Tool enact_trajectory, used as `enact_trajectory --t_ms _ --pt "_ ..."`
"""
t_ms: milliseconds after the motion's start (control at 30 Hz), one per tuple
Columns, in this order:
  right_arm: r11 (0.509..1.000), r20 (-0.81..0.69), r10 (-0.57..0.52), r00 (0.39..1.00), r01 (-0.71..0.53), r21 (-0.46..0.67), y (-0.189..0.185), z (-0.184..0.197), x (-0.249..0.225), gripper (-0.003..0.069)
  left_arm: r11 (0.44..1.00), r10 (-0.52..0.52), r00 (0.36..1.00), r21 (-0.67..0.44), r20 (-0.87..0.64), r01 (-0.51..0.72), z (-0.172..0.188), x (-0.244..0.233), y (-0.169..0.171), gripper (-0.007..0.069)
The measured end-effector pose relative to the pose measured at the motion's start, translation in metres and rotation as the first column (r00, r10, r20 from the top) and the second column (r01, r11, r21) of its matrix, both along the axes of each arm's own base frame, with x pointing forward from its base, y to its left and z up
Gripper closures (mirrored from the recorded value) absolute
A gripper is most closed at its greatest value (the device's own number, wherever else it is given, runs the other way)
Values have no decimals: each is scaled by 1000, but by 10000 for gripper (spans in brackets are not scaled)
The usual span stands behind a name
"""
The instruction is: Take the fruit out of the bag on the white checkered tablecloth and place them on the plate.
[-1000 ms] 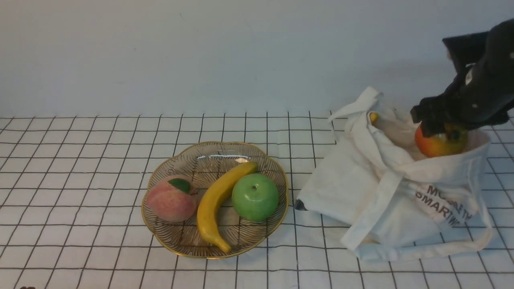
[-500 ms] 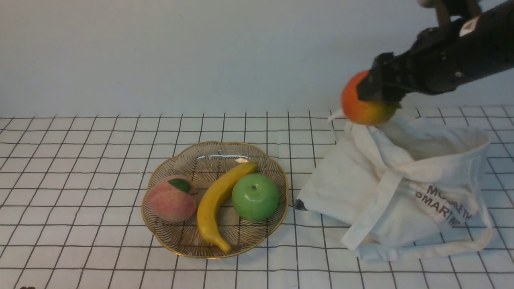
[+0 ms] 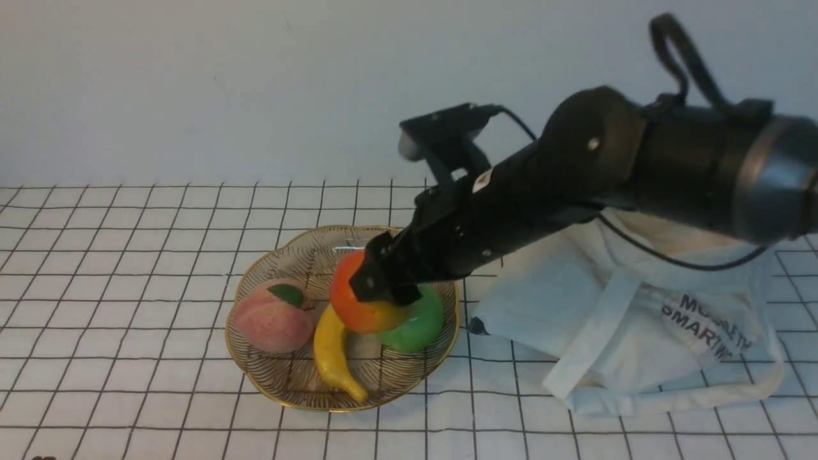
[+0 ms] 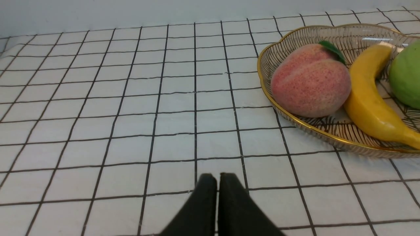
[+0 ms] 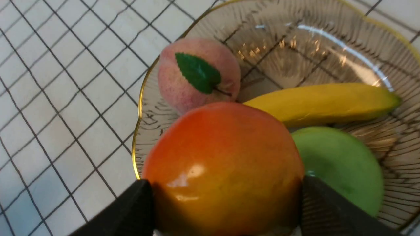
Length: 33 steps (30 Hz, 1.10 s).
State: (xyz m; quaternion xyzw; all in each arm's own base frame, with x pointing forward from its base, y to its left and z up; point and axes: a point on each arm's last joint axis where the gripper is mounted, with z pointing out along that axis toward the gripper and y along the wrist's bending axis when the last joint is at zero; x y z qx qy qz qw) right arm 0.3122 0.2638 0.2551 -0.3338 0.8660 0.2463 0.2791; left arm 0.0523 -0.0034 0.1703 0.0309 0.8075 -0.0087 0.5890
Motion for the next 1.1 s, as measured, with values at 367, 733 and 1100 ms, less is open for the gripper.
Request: enact_trajectory --t_ms 367,733,1100 --pt "999 -5 36 999 -37 -29 19 -29 0 144 1000 0 1000 0 0 0 0 0 0 633" --pt "999 -3 36 999 -36 -28 19 -29 0 16 1000 0 1000 0 0 0 0 0 0 633" --pt "997 145 15 989 -5 -71 -3 32 -4 338 1000 0 1000 0 0 0 0 0 0 633"
